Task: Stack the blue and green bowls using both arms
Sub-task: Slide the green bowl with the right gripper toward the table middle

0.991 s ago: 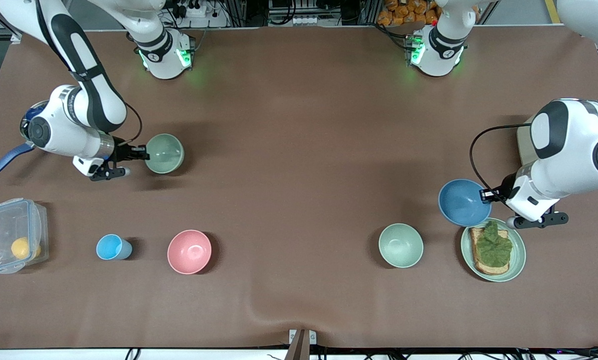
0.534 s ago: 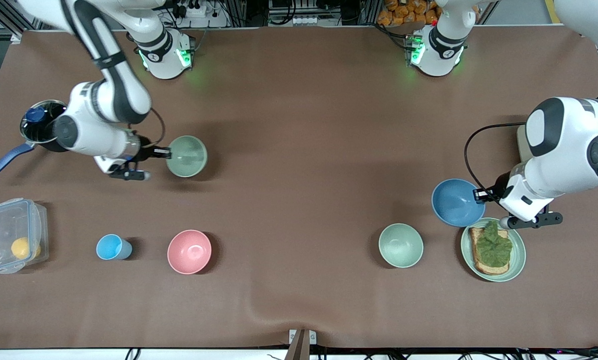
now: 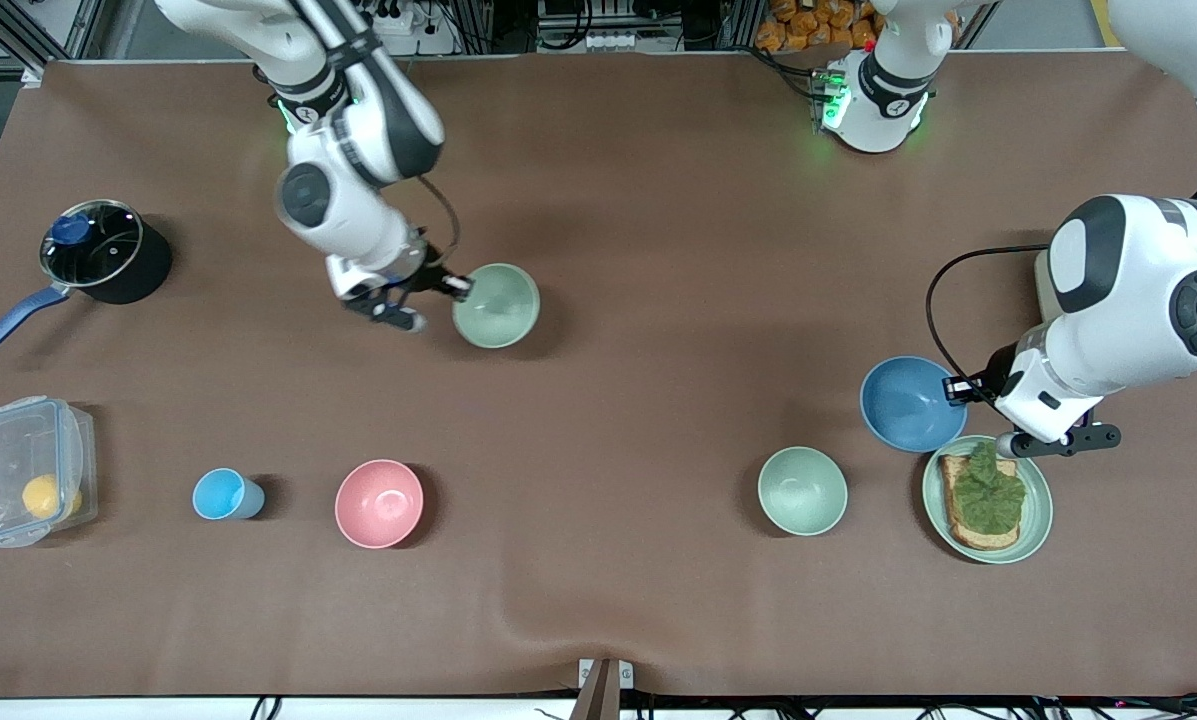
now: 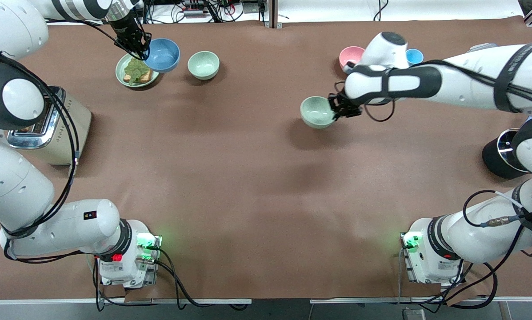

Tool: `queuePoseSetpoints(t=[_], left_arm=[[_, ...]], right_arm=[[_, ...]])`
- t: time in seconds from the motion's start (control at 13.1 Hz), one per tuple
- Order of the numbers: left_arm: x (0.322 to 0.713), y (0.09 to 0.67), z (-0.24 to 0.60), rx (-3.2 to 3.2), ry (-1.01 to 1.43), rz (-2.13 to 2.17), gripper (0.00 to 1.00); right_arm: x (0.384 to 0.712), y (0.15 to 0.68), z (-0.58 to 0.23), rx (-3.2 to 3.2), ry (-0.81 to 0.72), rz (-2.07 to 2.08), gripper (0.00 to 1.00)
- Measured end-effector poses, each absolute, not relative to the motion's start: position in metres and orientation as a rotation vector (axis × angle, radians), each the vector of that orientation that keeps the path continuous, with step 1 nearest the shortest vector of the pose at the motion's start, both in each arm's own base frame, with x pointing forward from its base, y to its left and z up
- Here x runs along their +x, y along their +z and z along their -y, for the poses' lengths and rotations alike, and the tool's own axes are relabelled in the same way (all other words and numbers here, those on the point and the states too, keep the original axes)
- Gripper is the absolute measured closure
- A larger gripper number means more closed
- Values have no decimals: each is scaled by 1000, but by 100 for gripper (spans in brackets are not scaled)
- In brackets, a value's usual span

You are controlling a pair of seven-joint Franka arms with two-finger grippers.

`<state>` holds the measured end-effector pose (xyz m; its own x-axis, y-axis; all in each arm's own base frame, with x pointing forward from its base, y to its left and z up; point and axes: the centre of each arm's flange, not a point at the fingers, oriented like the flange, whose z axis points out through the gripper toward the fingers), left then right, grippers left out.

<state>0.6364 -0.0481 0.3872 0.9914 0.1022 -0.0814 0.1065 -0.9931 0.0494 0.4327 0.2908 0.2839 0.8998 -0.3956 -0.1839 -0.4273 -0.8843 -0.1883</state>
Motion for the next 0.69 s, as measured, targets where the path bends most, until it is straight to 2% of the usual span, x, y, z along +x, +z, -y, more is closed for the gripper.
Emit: queuePoseSetpoints(t=[0.38,0.69], left_arm=[[636,386,51,3081,-127,-154,95],[636,386,54,3081,-127,-147,95]], right_arm=[[419,274,-383,-2773,212,-819,96],[407,241,-412,-2740,149,-868,96]])
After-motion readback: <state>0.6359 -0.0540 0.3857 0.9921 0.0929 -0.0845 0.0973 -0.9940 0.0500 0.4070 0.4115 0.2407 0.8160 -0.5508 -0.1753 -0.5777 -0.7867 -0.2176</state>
